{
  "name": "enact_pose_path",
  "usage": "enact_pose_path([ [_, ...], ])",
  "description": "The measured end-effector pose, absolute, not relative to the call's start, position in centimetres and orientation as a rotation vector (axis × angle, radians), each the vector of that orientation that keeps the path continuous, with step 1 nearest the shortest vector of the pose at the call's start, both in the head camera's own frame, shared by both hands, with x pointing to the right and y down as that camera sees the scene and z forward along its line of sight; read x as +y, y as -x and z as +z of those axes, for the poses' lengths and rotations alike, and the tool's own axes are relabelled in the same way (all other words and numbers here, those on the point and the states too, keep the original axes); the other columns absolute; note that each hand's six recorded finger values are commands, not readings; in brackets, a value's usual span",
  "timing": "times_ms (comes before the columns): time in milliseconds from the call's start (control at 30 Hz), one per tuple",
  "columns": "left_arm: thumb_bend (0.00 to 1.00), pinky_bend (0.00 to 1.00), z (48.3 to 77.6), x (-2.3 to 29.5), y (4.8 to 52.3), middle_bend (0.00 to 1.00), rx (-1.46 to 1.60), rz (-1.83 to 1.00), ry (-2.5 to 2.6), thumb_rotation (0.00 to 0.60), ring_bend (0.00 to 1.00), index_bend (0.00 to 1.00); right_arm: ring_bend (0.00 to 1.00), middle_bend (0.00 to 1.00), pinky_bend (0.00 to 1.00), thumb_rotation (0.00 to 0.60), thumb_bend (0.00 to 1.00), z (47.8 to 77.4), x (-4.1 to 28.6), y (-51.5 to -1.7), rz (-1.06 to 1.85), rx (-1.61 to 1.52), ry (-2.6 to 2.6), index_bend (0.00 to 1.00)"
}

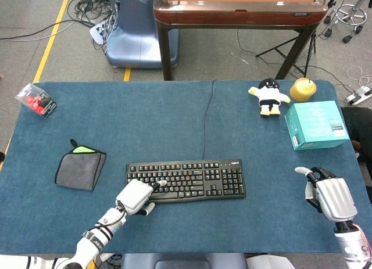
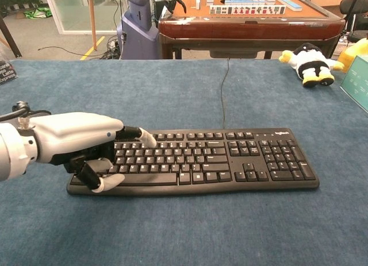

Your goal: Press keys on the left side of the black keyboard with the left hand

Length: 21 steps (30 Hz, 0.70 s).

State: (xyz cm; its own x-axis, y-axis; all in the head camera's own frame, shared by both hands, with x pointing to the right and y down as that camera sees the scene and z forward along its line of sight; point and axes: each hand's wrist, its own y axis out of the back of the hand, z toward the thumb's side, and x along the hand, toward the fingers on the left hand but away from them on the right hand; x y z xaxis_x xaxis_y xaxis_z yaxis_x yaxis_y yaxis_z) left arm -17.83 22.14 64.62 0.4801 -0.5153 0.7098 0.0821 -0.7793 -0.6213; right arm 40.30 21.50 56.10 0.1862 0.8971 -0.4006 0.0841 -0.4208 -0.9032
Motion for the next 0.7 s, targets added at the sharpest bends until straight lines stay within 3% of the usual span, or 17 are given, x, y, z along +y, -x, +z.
enact_pose_path([
  [700, 0.39, 1.00, 66.7, 20.2, 18.1, 0.96, 0.279, -1.437, 1.987, 0.600, 0.99, 0.15, 0.31, 0.36, 0.52, 0.600, 0.86, 56.1, 21.4, -40.5, 1.323, -0.944, 1.685, 0.33],
])
